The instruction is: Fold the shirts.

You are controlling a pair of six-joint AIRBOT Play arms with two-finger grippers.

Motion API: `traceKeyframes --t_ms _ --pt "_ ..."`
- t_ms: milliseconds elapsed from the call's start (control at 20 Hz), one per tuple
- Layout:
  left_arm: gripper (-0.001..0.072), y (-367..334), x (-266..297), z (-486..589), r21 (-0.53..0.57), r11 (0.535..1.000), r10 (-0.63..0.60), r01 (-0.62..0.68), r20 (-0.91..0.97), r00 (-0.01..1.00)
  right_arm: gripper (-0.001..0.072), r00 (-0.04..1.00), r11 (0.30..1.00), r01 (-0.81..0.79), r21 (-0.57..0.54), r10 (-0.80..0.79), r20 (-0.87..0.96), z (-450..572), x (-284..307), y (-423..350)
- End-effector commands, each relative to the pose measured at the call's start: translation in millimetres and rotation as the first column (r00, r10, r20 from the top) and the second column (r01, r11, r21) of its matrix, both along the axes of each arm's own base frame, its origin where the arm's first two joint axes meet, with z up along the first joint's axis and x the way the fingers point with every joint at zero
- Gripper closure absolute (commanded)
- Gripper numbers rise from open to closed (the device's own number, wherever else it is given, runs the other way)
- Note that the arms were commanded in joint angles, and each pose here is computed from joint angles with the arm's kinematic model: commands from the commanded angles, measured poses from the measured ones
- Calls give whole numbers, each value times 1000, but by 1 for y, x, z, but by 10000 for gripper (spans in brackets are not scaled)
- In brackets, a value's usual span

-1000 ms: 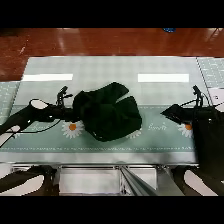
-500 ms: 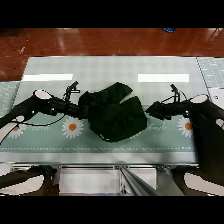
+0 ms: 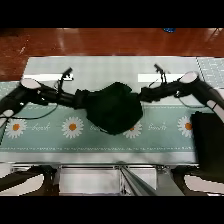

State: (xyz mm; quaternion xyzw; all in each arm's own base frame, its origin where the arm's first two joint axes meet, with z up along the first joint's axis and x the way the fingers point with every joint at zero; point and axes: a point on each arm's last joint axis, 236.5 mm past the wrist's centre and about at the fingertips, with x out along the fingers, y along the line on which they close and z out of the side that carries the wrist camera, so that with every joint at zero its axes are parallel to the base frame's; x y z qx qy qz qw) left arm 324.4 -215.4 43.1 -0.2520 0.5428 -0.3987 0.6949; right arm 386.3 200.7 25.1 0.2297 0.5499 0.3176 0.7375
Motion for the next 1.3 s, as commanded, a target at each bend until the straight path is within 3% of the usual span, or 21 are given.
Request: traceKeyframes --t_ms 0,200,400,600,700,900,1050,1250 --pt "682 31 36 113 -45 993 114 -107 223 968 692 942 997 51 -60 -28 334 142 40 -25" --pt "682 79 35 285 -110 962 265 -248 579 771 691 647 967 247 -66 -114 754 351 19 -81" --pt "682 97 -22 389 -131 942 289 -309 784 549 691 372 937 348 -38 -101 923 460 -79 -102" --pt "682 65 -92 378 -27 981 142 -193 781 608 691 290 931 361 -60 -52 956 482 -161 -102" --pt "682 57 -117 367 -6 985 117 -174 762 637 691 298 931 355 -88 -24 954 477 -185 -100" --pt "682 70 -144 320 63 955 166 -289 694 701 691 419 928 332 -169 16 908 444 -194 -100" --pt "682 68 -155 257 71 956 197 -286 566 800 691 514 927 330 -179 -18 858 413 -169 -103" --pt "682 69 -138 148 56 954 260 -293 325 909 691 725 931 274 -240 -36 688 325 -98 -104"
